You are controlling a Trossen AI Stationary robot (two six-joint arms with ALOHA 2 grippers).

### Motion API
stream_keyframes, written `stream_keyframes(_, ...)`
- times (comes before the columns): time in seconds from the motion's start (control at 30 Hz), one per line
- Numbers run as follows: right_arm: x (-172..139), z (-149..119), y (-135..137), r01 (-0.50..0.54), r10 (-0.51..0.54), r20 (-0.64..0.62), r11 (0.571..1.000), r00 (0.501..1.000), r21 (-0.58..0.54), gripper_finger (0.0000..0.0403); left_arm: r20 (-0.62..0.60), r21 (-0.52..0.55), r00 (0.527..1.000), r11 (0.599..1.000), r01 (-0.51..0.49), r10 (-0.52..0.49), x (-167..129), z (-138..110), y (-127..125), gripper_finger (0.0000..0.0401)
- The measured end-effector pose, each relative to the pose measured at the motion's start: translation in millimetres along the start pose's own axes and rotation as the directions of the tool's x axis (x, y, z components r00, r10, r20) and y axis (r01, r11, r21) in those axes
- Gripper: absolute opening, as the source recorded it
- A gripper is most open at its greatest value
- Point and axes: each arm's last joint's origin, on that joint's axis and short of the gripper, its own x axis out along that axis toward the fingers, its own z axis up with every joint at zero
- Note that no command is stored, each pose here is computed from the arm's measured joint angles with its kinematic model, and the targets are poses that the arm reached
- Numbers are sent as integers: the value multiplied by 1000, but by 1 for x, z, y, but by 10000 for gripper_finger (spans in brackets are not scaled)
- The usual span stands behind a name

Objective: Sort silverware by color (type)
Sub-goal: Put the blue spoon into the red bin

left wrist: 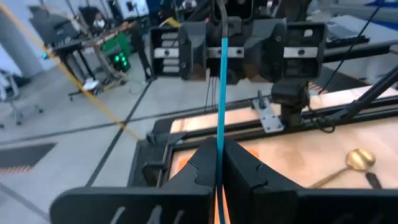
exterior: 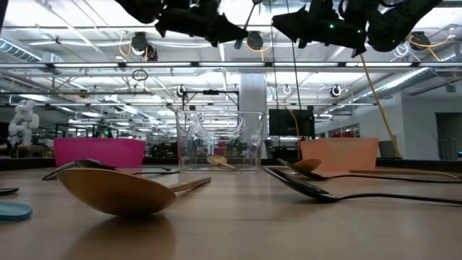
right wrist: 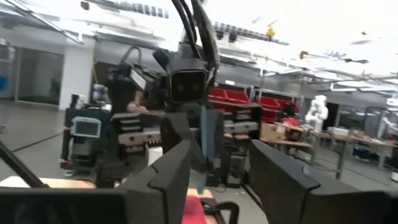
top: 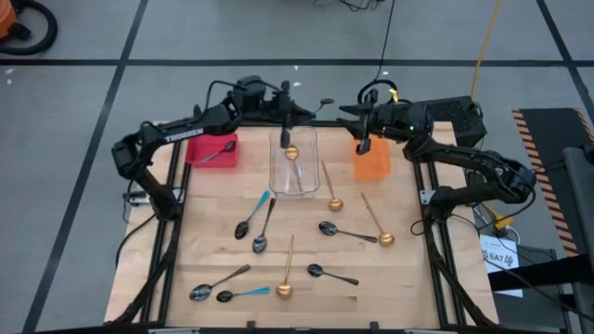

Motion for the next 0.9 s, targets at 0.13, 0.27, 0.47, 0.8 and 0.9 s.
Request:
stream_keyframes(0.13, 4, 3, 8, -34, 34, 37, 999, 999, -10, 166, 44, 22, 999, 999, 24, -25, 8, 4, -9, 12)
stream_keyframes(0.27, 6, 6, 13, -52, 53, 60, 998, 997, -21, 160, 81, 45, 994, 997, 66, -69, 11, 9, -16, 12)
stream_keyframes(0.47, 13, 8, 21, -85, 88, 86, 996, 992, -40, 159, 126, 75, 987, 993, 88, -97, 17, 13, -23, 12)
stream_keyframes(0.8, 37, 4, 20, -113, 116, 81, 993, 990, -46, 157, 123, 41, 987, 994, 99, -104, 27, 4, -25, 12)
stream_keyframes(0.9, 37, 4, 20, -113, 116, 82, 992, 990, -48, 157, 124, 35, 987, 995, 98, -102, 27, 5, -25, 12)
